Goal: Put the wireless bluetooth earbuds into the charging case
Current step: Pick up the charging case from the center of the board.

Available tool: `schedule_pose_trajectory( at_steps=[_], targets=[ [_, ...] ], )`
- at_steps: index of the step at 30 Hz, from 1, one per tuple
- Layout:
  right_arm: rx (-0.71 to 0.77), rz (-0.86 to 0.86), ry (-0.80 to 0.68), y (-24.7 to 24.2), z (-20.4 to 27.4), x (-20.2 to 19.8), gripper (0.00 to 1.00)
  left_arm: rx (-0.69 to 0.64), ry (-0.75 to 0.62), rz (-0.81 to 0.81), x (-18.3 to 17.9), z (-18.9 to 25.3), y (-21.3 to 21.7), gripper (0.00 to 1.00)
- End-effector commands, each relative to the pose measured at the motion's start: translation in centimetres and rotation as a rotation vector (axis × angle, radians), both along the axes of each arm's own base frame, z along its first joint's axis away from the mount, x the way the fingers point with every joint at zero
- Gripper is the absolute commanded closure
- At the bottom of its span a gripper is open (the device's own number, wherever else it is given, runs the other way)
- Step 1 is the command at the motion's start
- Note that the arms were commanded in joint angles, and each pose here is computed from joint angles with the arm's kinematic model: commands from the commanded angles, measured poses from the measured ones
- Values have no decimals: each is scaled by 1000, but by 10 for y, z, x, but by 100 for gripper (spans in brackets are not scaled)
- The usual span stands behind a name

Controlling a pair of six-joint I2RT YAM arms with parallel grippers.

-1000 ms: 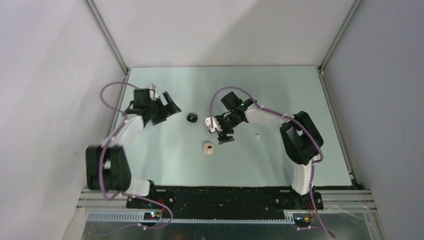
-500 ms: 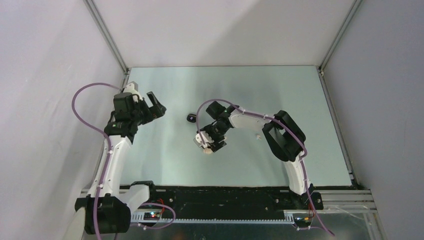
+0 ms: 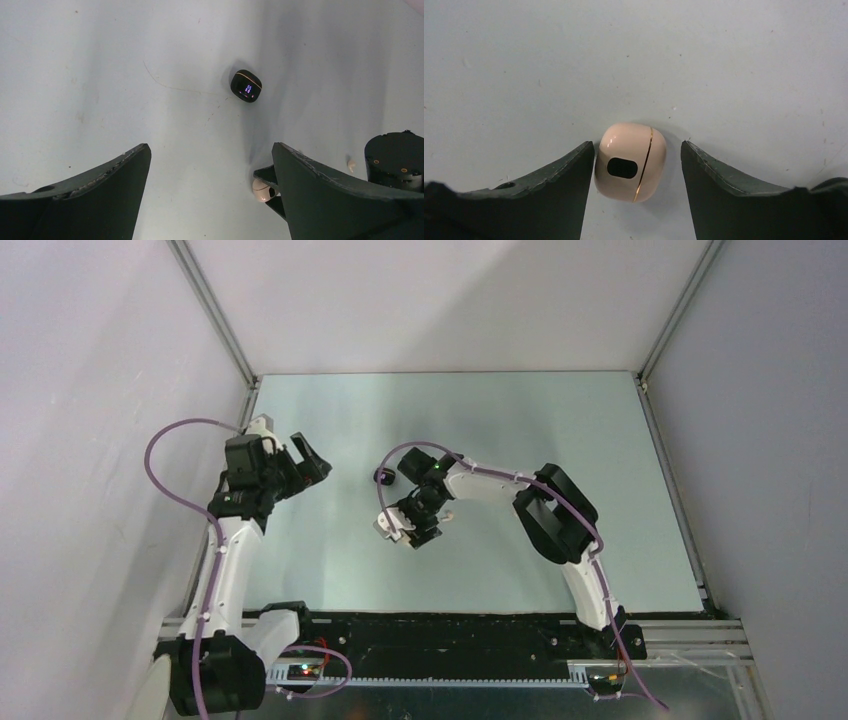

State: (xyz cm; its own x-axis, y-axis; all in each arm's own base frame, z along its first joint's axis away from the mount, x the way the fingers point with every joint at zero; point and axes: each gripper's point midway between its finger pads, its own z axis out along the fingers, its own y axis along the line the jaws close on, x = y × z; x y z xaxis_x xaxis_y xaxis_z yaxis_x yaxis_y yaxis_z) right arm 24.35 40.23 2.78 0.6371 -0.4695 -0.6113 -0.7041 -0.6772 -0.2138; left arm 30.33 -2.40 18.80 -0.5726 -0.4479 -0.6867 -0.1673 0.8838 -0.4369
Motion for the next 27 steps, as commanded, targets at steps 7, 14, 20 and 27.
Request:
schedule_pose_trajectory(
  at_steps=[7, 14, 20, 27],
  targets=[
    [-155, -233, 121, -15, -4, 6, 30, -71, -22, 3, 5, 5, -6, 5],
    [-193, -352, 142, -15, -11, 12, 36, -114, -15, -1, 9, 2, -11, 8],
    [-183, -431, 155, -12, -11, 16, 49, -127, -11, 7, 12, 0, -12, 9],
    [1, -550, 106, -7, 59, 39, 76, -161, -12, -55, 23, -8, -24, 11]
  ],
)
